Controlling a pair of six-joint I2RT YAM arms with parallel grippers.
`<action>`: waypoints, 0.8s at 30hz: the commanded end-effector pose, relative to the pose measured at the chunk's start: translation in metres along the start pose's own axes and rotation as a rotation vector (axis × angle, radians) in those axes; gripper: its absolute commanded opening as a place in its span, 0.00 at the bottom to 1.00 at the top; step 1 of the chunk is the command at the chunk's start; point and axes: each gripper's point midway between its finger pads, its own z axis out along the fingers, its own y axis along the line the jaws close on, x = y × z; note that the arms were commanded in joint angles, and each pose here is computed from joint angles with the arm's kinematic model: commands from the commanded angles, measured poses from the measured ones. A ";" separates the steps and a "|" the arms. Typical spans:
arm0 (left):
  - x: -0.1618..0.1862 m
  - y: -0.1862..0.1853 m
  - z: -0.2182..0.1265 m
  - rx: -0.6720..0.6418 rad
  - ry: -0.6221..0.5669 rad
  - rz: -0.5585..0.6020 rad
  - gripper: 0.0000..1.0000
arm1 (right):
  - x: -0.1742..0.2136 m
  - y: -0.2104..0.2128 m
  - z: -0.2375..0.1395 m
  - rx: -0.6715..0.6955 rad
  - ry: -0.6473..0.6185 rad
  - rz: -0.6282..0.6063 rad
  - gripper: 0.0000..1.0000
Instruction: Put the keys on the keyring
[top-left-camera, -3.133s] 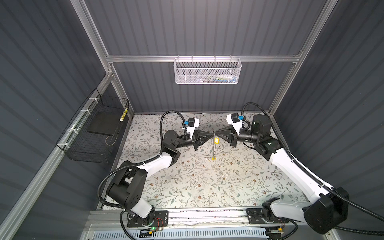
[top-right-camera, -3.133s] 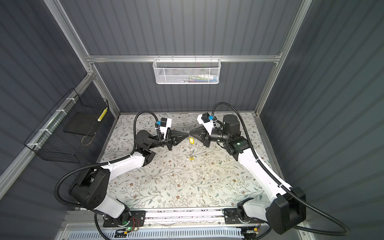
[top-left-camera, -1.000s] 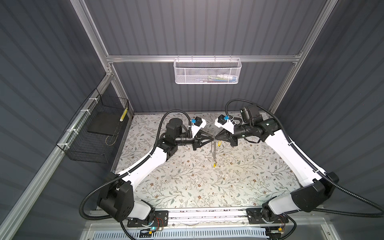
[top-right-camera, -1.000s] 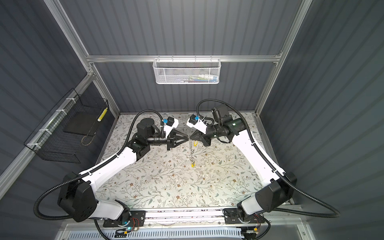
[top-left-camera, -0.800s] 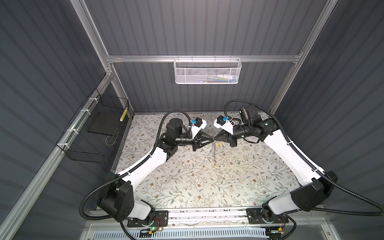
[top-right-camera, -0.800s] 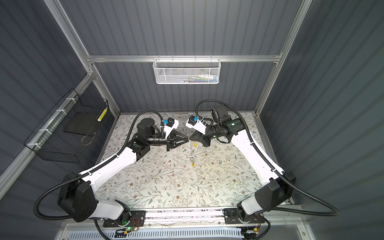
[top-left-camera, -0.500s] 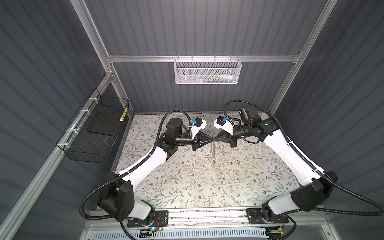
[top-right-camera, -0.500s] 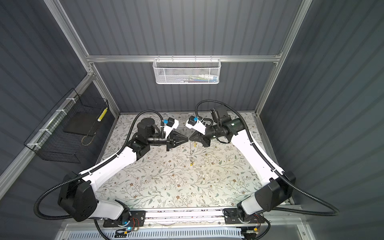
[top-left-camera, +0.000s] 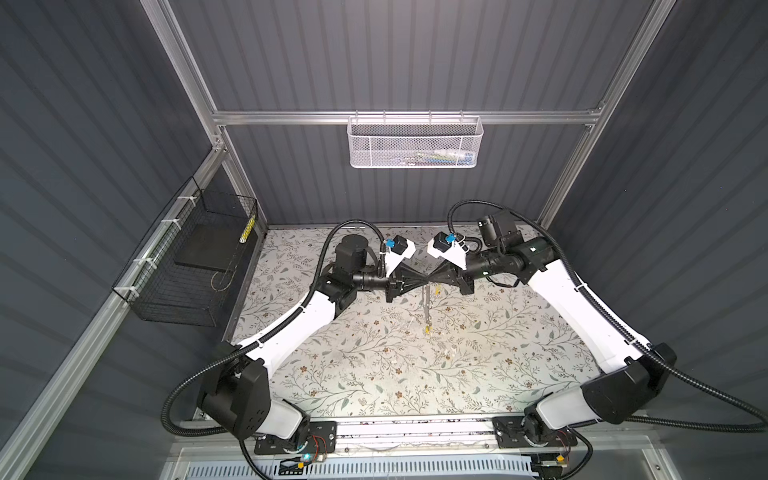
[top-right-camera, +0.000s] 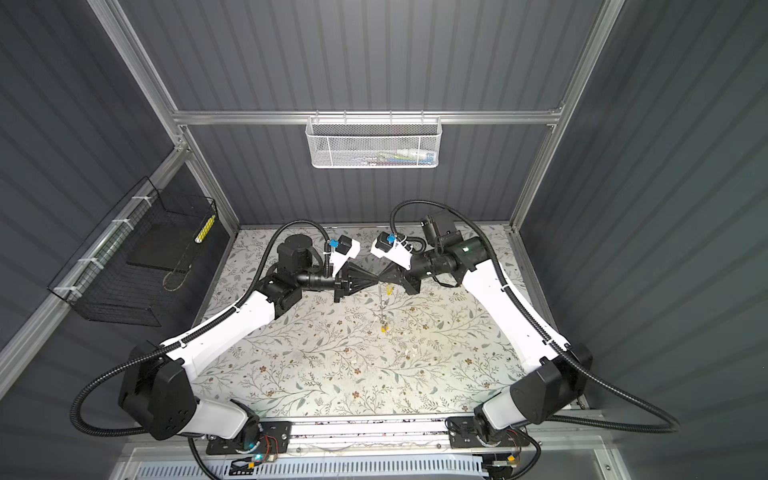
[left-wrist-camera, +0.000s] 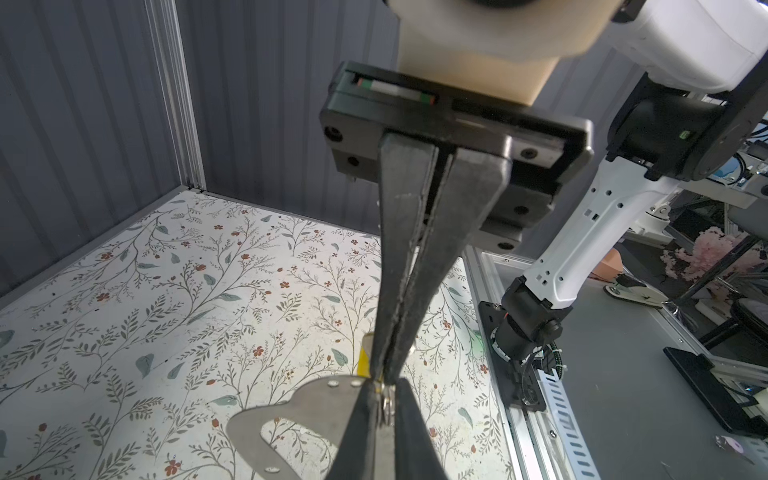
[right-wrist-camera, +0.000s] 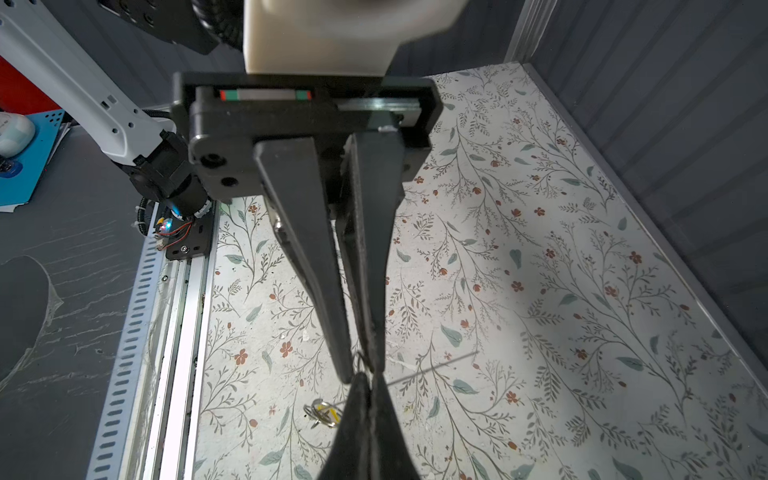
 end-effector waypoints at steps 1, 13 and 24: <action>0.000 -0.008 0.004 0.034 0.014 0.009 0.10 | -0.019 0.005 -0.009 0.009 -0.061 -0.051 0.00; 0.001 -0.011 0.008 0.050 0.023 0.023 0.03 | -0.024 0.010 -0.011 -0.016 -0.087 -0.059 0.00; -0.009 -0.008 0.005 0.000 -0.040 0.046 0.00 | -0.020 0.001 -0.007 0.030 -0.088 -0.029 0.00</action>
